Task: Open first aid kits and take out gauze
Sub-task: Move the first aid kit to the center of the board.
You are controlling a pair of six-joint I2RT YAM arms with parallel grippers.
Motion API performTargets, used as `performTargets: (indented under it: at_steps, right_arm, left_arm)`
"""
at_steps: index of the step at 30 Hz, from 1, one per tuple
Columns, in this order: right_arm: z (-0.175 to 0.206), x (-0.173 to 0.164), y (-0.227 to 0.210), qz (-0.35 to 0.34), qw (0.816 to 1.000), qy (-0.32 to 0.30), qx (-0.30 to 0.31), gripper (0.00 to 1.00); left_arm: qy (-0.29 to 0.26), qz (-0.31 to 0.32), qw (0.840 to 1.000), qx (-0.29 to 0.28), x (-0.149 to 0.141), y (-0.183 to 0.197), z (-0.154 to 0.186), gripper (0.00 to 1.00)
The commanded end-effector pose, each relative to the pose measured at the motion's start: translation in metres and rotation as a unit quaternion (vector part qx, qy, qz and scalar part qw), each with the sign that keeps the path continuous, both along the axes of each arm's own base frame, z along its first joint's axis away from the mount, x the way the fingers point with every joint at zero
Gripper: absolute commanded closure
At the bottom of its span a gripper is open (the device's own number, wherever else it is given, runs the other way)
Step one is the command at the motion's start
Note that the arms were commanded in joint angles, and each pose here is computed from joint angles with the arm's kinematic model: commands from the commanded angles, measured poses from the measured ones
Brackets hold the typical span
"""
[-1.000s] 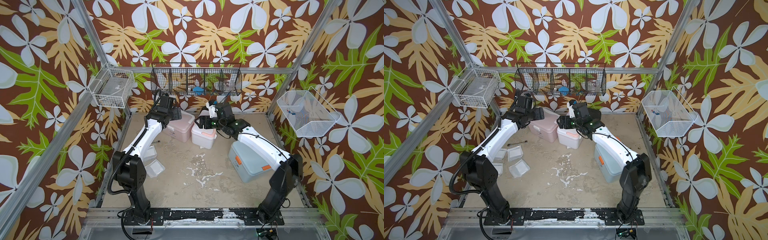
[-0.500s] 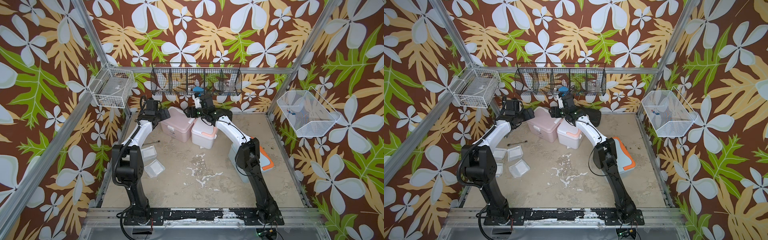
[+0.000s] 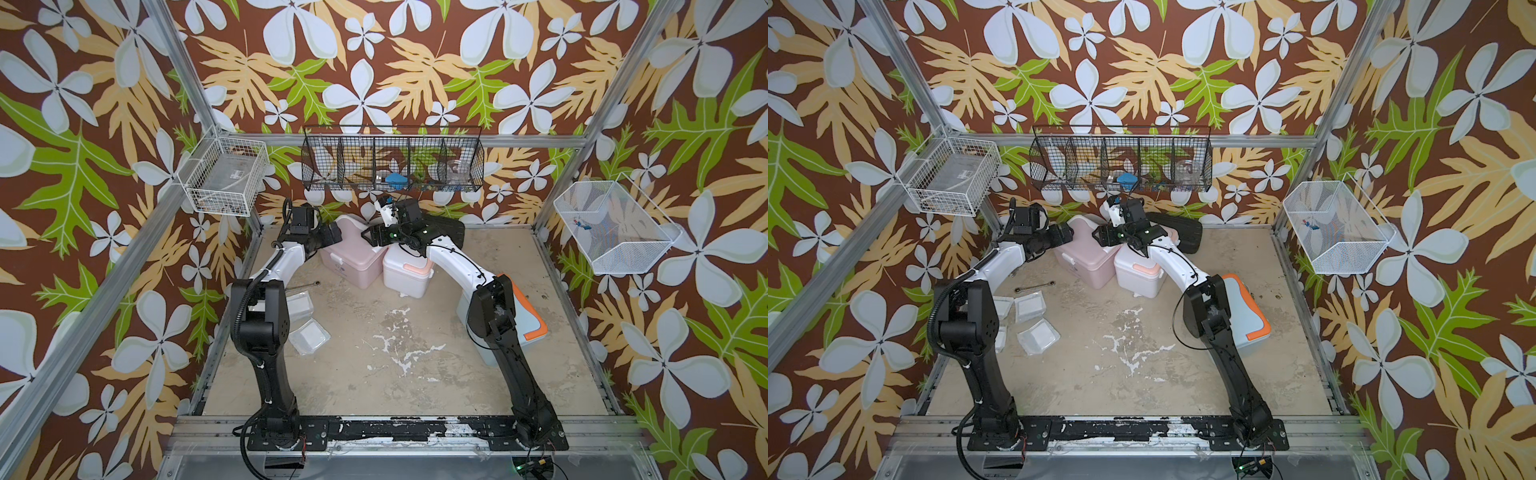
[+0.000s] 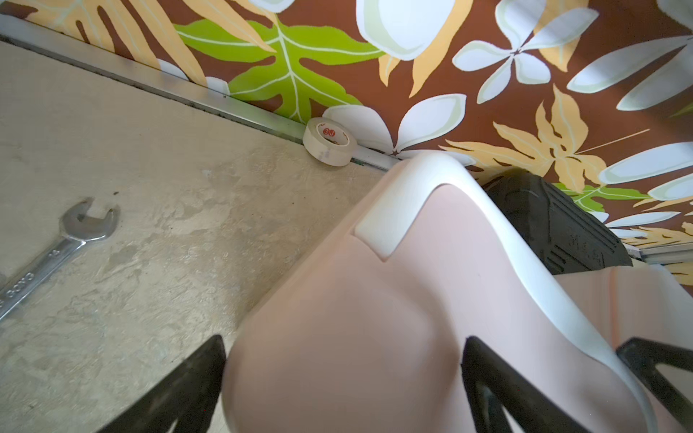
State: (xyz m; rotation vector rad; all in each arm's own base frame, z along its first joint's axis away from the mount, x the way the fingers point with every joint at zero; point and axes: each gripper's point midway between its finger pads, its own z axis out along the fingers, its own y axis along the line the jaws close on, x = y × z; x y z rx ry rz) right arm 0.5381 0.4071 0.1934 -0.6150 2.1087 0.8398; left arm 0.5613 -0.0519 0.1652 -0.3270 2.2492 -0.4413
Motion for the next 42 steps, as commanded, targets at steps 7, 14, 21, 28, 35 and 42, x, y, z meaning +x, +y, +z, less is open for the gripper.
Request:
performTargets:
  at_steps: [7,14,21,28,35,42]
  right_arm:
    - [-0.019,-0.089,-0.009,0.067,0.992,0.090,-0.058,0.25]
    - [-0.027,-0.137,-0.030,0.048,0.989,0.112,-0.086,0.25]
    - [0.015,-0.144,-0.070,-0.021,0.993,0.075,-0.085,0.23]
    - [0.041,-0.065,-0.085,-0.086,0.993,0.057,-0.049,0.22]
    - [-0.015,-0.014,-0.055,-0.058,0.992,0.095,-0.057,0.20]
    - [-0.056,-0.048,-0.040,-0.010,0.987,0.142,-0.077,0.22]
  left_arm:
    - [0.000,-0.035,0.999,-0.039,-0.033,-0.029,0.002,0.04]
    - [0.008,-0.065,0.997,-0.046,-0.064,-0.064,-0.008,0.04]
    - [-0.005,-0.075,0.995,-0.061,-0.093,-0.077,0.002,0.04]
    - [-0.013,0.025,0.998,-0.061,-0.108,-0.047,0.021,0.02]
    - [0.011,-0.001,0.994,-0.105,-0.110,-0.064,0.012,0.02]
    - [0.045,-0.024,0.993,-0.105,-0.101,-0.071,-0.010,0.02]
